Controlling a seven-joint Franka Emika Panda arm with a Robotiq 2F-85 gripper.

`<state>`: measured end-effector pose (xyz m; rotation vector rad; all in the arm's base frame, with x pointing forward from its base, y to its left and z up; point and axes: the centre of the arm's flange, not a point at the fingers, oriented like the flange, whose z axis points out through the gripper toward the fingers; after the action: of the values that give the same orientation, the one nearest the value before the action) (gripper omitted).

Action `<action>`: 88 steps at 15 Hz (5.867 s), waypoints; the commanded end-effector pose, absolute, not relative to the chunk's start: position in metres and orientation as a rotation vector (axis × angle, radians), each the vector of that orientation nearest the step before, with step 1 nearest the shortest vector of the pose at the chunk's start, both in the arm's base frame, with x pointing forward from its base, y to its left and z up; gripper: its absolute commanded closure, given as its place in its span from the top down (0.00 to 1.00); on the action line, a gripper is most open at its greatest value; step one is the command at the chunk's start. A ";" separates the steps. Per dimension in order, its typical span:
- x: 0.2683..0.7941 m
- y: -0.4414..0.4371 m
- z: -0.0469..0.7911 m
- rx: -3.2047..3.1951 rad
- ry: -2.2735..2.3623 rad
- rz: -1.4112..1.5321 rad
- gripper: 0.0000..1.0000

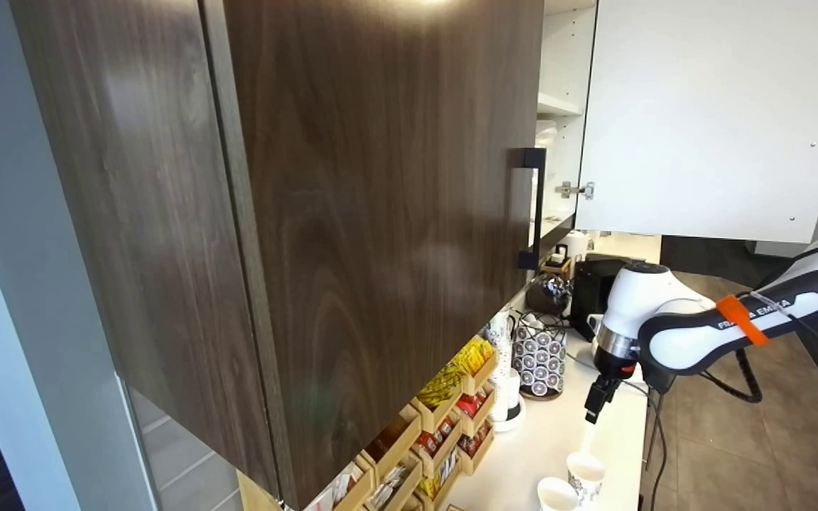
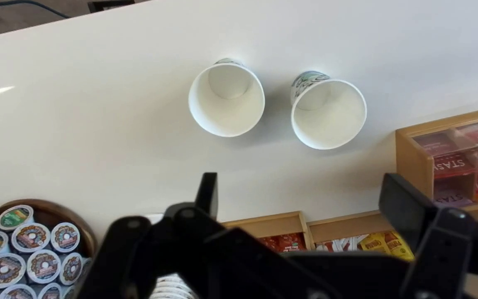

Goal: Put the paper cup on the right inside the paper cup on the left, turn the papers over and then put it in the bottom shelf of the cabinet

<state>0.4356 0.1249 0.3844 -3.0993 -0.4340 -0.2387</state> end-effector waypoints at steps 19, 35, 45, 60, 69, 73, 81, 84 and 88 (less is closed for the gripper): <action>0.472 0.056 0.234 -3.060 -0.336 -0.013 1.00; 0.489 0.034 0.161 -3.030 -0.250 -0.146 0.42; 0.482 0.035 0.174 -2.990 -0.282 -0.171 0.01; 0.456 0.090 0.312 -2.972 -0.521 -0.473 0.01; 0.449 0.125 0.285 -2.879 -0.638 -0.254 0.01; 0.455 0.130 0.270 -2.862 -0.651 -0.239 0.01; 0.476 0.132 0.254 -2.835 -0.650 -0.226 0.01; 0.480 0.130 0.241 -2.857 -0.644 -0.173 0.01; 0.482 0.130 0.223 -2.848 -0.636 -0.125 0.34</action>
<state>0.4750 0.1283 0.2383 -2.8574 -0.6345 -0.1739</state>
